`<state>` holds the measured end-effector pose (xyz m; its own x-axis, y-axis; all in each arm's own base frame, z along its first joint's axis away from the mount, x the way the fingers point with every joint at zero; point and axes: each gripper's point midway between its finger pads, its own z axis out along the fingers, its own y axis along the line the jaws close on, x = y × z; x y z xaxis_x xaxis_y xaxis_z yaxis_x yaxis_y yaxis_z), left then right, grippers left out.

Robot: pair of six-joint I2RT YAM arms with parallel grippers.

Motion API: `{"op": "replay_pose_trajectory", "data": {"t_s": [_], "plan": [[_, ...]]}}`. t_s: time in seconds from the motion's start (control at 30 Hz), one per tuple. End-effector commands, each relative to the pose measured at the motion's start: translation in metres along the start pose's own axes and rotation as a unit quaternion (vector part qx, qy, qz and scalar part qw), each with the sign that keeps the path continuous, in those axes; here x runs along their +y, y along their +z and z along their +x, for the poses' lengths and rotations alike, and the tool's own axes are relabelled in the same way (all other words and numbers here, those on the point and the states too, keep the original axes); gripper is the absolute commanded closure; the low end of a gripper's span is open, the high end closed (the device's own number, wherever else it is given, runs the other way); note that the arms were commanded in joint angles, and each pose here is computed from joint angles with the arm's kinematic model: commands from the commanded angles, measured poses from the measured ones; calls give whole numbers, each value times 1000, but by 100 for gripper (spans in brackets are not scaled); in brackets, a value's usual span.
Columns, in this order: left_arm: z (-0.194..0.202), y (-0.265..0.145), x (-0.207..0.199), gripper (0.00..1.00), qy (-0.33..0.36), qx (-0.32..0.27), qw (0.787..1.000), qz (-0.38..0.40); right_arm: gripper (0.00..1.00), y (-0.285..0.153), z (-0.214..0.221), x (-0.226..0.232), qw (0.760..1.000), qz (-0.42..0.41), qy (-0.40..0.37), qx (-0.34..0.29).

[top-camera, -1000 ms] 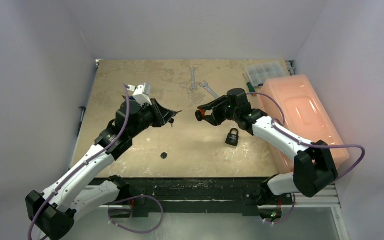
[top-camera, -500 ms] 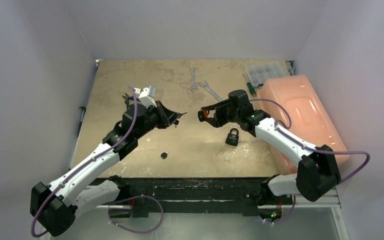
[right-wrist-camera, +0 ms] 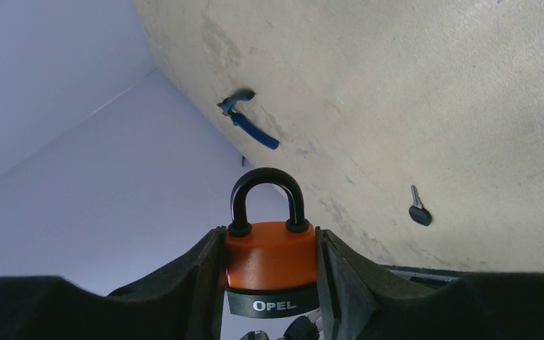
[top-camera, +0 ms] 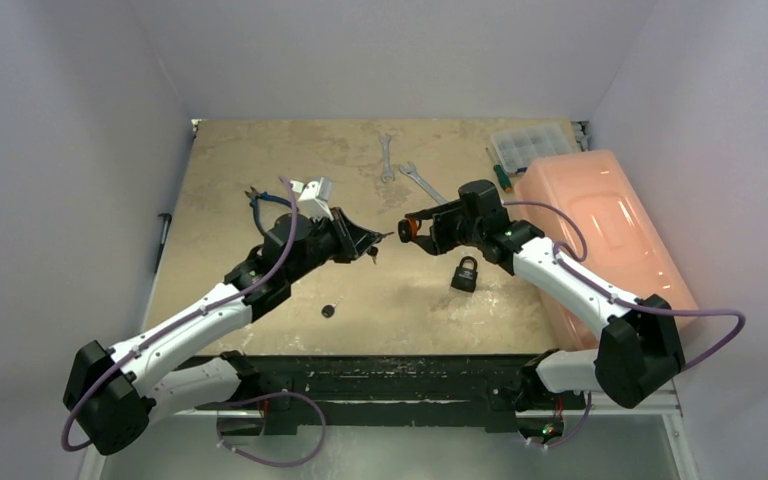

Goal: Unlock with the key

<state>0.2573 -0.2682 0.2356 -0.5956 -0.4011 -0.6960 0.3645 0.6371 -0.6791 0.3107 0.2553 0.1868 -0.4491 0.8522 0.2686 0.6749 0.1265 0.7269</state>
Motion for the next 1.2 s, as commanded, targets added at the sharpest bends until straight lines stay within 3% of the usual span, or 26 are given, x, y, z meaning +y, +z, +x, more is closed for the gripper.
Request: {"op": "replay_pose_trajectory", "data": {"t_s": [0.0,1.17], "plan": [[-12,8,-14,100,-3,-31,999,23,100,-5,3,19,1000,-21,14,0],[10,27,-1,100,-10,-26,1000,-3,100,0,11,23,1000,-20,8,23]]}}
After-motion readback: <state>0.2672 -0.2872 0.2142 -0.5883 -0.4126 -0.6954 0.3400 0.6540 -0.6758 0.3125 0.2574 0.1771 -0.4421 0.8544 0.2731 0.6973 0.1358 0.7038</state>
